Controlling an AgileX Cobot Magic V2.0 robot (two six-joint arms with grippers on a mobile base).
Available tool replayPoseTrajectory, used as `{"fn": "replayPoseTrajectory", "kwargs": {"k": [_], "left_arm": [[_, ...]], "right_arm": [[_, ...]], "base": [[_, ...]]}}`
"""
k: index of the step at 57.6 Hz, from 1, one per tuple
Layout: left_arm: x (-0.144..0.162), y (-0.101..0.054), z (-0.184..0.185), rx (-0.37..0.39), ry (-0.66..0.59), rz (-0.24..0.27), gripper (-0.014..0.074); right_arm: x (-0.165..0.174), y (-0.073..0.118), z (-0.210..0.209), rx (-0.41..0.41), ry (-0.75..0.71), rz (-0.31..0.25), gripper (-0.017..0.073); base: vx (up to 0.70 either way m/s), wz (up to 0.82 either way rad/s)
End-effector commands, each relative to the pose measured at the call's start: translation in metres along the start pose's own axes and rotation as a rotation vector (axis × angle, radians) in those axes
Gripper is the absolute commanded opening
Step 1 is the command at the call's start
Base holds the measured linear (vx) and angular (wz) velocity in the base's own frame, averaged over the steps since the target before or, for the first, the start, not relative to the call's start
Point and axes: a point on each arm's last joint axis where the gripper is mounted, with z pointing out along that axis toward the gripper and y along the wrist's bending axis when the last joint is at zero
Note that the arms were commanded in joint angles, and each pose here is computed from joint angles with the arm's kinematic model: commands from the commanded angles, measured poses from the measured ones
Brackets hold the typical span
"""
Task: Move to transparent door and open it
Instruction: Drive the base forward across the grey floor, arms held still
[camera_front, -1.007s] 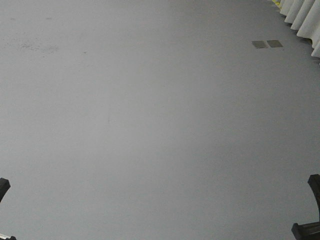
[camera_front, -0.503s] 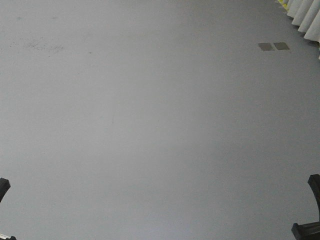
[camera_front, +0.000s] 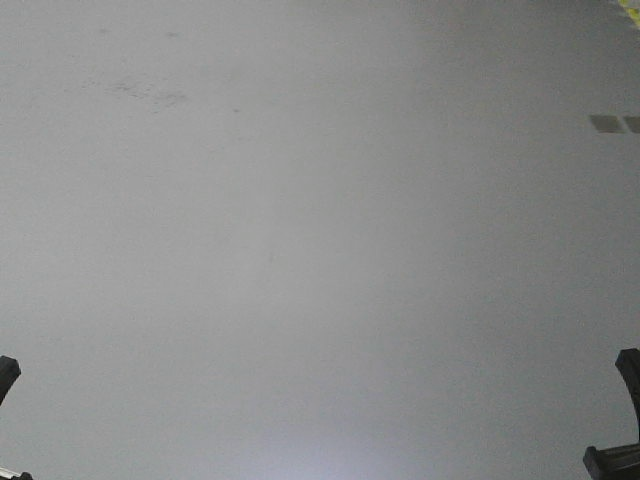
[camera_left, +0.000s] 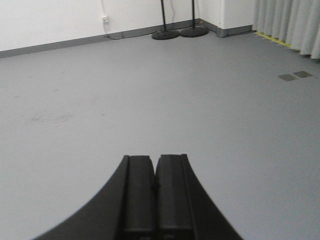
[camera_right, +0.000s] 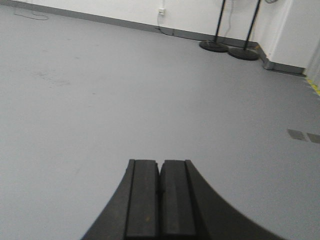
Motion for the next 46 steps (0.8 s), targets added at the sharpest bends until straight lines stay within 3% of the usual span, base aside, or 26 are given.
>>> {"fn": "replayPoseTrajectory", "kwargs": {"k": [1, 46], "left_arm": [[-0.0044, 0.0010, -0.0004, -0.014, -0.081, -0.021, 0.0003], [-0.0044, 0.0010, -0.0004, -0.014, -0.081, -0.021, 0.0003]], "right_arm": [[-0.0061, -0.0016, -0.0009, 0.022, -0.087, 0.000, -0.0004], [-0.0061, -0.0016, -0.0009, 0.022, -0.087, 0.000, -0.0004]], "base": [[0.23, 0.34], [0.31, 0.52]]}}
